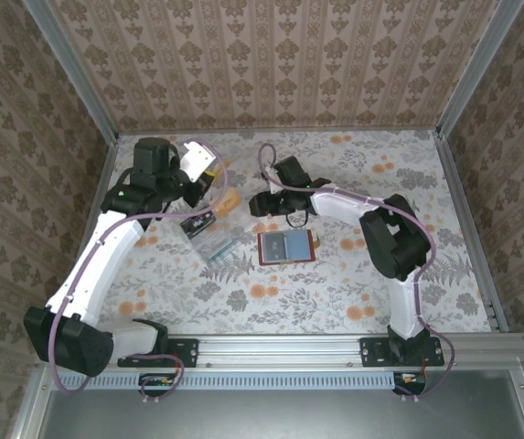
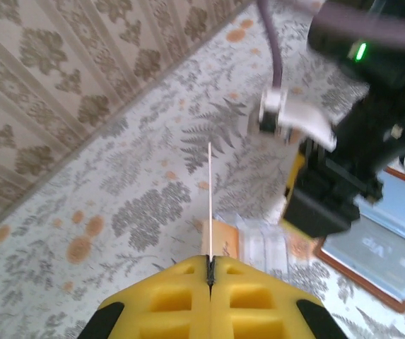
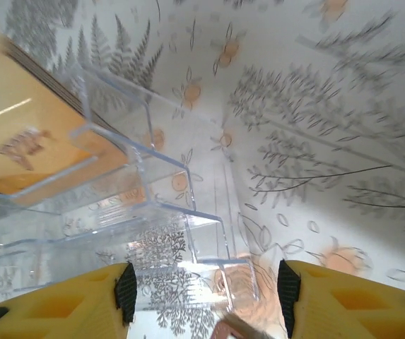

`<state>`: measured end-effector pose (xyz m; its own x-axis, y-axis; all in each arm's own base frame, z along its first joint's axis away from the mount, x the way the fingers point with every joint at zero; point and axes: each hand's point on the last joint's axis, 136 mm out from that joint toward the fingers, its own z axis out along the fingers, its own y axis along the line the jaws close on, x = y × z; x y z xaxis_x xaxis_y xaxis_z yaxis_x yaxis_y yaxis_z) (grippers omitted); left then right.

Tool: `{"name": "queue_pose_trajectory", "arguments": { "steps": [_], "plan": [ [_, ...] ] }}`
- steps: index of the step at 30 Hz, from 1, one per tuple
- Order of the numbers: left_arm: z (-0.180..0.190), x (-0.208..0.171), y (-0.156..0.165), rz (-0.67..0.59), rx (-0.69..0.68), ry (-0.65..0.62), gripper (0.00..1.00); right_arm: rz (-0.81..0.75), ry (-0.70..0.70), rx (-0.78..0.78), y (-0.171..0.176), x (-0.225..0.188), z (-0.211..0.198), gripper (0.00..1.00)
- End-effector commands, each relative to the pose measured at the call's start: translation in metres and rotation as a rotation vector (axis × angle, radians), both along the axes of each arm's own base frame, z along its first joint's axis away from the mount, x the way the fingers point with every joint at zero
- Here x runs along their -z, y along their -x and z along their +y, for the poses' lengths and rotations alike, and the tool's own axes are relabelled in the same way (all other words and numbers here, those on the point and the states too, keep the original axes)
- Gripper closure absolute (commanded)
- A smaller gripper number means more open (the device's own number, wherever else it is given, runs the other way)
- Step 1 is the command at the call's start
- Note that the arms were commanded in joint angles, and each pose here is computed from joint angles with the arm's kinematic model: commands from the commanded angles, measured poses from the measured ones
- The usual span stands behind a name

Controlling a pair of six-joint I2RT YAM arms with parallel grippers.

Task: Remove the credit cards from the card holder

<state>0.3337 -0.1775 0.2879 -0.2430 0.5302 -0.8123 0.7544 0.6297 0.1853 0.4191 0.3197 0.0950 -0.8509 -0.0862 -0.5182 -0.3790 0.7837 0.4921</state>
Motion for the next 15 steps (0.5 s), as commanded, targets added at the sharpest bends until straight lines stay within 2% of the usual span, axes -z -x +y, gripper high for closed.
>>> {"name": "queue_pose_trajectory", "arguments": {
  "steps": [1, 9, 12, 14, 15],
  "plan": [
    [-0.009, 0.02, 0.015, 0.128, 0.121, -0.01, 1.0, -0.078, -0.028, 0.084, -0.007, -0.046, -0.023, 0.41],
    [-0.014, 0.052, -0.003, 0.211, 0.157, -0.071, 1.0, -0.112, -0.041, 0.178, 0.016, -0.086, -0.066, 0.31],
    [-0.017, 0.066, -0.012, 0.253, 0.164, -0.096, 1.0, -0.116, -0.049, 0.213, 0.026, -0.094, -0.08, 0.22],
    [-0.018, 0.074, -0.019, 0.27, 0.162, -0.114, 1.0, -0.115, -0.058, 0.235, 0.03, -0.097, -0.088, 0.2],
    [-0.017, 0.079, -0.023, 0.277, 0.155, -0.13, 1.0, -0.114, -0.064, 0.248, 0.033, -0.099, -0.092, 0.13]
  ]
}}
